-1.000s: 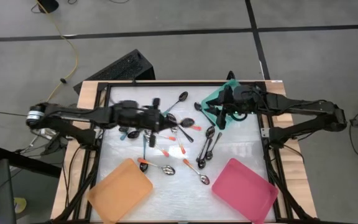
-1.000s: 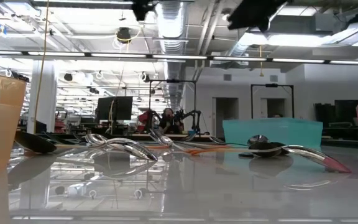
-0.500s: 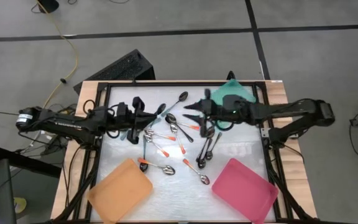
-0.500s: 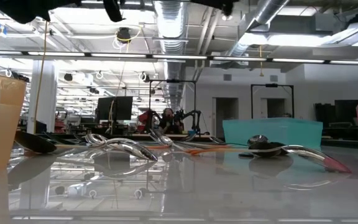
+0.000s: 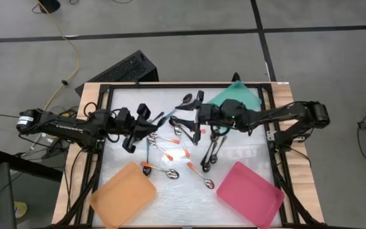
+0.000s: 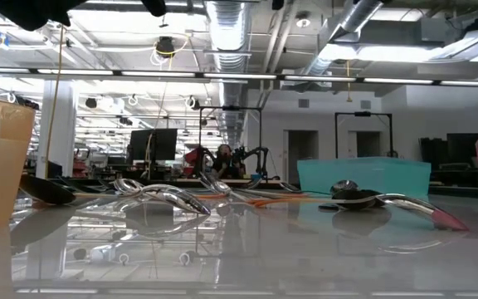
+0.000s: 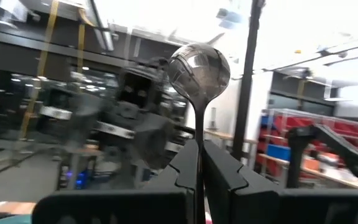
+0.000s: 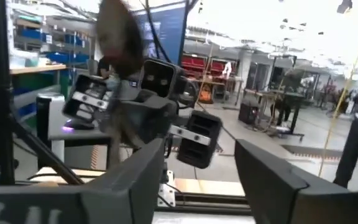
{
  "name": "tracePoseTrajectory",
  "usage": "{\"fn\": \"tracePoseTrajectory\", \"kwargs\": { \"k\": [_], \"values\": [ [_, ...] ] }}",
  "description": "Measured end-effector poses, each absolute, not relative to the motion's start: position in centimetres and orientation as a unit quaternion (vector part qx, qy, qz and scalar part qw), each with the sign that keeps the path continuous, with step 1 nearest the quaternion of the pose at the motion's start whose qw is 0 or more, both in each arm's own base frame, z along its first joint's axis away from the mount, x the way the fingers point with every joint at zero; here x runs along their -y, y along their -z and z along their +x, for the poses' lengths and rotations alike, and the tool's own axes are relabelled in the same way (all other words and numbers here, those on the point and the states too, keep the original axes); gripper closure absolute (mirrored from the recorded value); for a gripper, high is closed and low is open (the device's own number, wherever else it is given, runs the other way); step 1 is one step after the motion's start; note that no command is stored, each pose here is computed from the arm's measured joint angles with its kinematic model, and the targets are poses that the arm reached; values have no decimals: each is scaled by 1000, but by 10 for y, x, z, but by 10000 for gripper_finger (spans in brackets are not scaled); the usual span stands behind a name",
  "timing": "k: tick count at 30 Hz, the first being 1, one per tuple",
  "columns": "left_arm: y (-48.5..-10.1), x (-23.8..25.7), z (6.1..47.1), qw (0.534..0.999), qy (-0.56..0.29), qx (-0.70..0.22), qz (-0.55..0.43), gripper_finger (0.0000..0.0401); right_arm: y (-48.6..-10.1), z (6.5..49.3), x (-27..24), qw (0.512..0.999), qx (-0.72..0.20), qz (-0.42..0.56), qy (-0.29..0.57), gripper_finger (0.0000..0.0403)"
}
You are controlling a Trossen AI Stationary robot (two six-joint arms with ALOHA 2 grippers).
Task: Sort silverware by color (type)
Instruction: Put the black spoon into the orange bin
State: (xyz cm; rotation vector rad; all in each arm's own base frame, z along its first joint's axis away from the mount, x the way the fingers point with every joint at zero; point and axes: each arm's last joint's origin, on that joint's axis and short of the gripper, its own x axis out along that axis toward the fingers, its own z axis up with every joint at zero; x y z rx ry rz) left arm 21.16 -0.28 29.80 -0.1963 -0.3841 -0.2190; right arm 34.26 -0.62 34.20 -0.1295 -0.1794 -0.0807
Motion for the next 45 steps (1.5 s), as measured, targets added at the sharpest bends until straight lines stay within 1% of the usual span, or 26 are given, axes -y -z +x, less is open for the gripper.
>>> {"fn": "tracePoseTrajectory", "kwargs": {
  "k": [2, 5, 8, 10, 14, 16, 22, 27, 32, 45],
  "values": [
    [-298, 3, 212, 969, 122, 186, -106, 401, -345, 343, 5, 994, 89, -66, 11, 156],
    [-297, 4, 212, 967, 140, 181, -112, 401, -353, 344, 0, 991, 104, -64, -56, 153],
    [-297, 5, 212, 966, 148, 177, -120, 401, -357, 348, -2, 989, 107, -53, -83, 153],
    [-297, 5, 212, 965, 149, 177, -123, 401, -357, 350, -1, 990, 101, -49, -90, 153],
    [-297, 5, 212, 965, 149, 176, -126, 401, -362, 355, 0, 987, 118, -60, -90, 154],
    [-297, 5, 212, 965, 149, 176, -128, 401, -358, 359, 0, 988, 104, -63, -92, 154],
    [-297, 5, 212, 964, 150, 175, -131, 401, -364, 387, -2, 982, 119, -92, -115, 154],
    [-297, 5, 212, 963, 160, 173, -134, 401, -361, 406, -3, 982, 74, -111, -130, 154],
    [-297, 5, 212, 962, 164, 172, -135, 401, -374, 406, -5, 977, 80, -128, -152, 154],
    [-297, 6, 212, 961, 169, 171, -135, 401, -381, 402, -6, 971, 101, -130, -172, 154]
  ]
}}
